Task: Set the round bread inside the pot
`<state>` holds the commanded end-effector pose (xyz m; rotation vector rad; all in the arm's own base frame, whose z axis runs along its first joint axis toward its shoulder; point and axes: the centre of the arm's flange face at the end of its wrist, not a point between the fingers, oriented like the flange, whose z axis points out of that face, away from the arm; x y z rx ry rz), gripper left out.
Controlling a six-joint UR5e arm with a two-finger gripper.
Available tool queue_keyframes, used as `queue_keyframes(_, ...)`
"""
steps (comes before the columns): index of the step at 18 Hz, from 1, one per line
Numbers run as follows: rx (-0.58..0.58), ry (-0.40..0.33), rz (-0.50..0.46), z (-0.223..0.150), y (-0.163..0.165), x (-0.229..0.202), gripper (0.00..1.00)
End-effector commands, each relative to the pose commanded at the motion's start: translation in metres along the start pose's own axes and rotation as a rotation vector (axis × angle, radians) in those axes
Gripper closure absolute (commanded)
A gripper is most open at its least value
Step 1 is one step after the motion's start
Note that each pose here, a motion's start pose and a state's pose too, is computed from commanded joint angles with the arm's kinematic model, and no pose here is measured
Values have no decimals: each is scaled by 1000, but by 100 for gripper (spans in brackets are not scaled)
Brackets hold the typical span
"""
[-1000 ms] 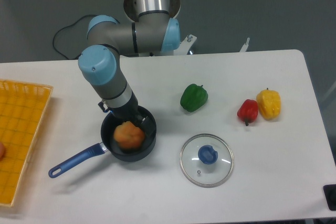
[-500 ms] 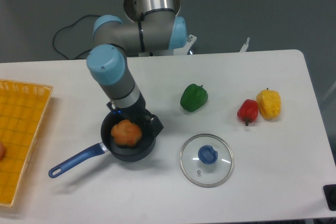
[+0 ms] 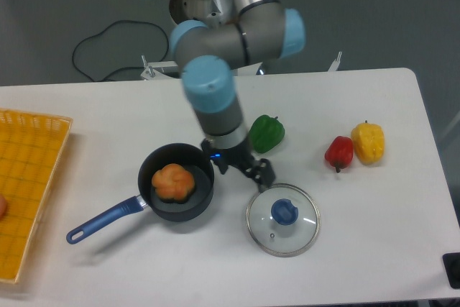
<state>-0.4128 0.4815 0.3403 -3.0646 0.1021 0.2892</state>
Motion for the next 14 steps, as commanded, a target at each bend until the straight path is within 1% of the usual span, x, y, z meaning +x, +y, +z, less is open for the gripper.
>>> queue_keyframes(2, -26, 30, -37, 3, 21, -24, 0)
queue_keyframes(3, -31, 51, -9, 4, 26, -30, 0)
queue_keyframes(5, -15, 85, 86, 7, 42, -45, 0)
queue_keyframes(7, 4, 107, 165, 21, 51, -56, 0)
queue_keyframes(9, 0, 117, 194, 35, 59, -65, 0)
queue_keyframes(12, -7, 126, 255, 54, 61, -73, 0)
queue_keyframes(14, -7, 121, 277, 67, 63, -78, 0)
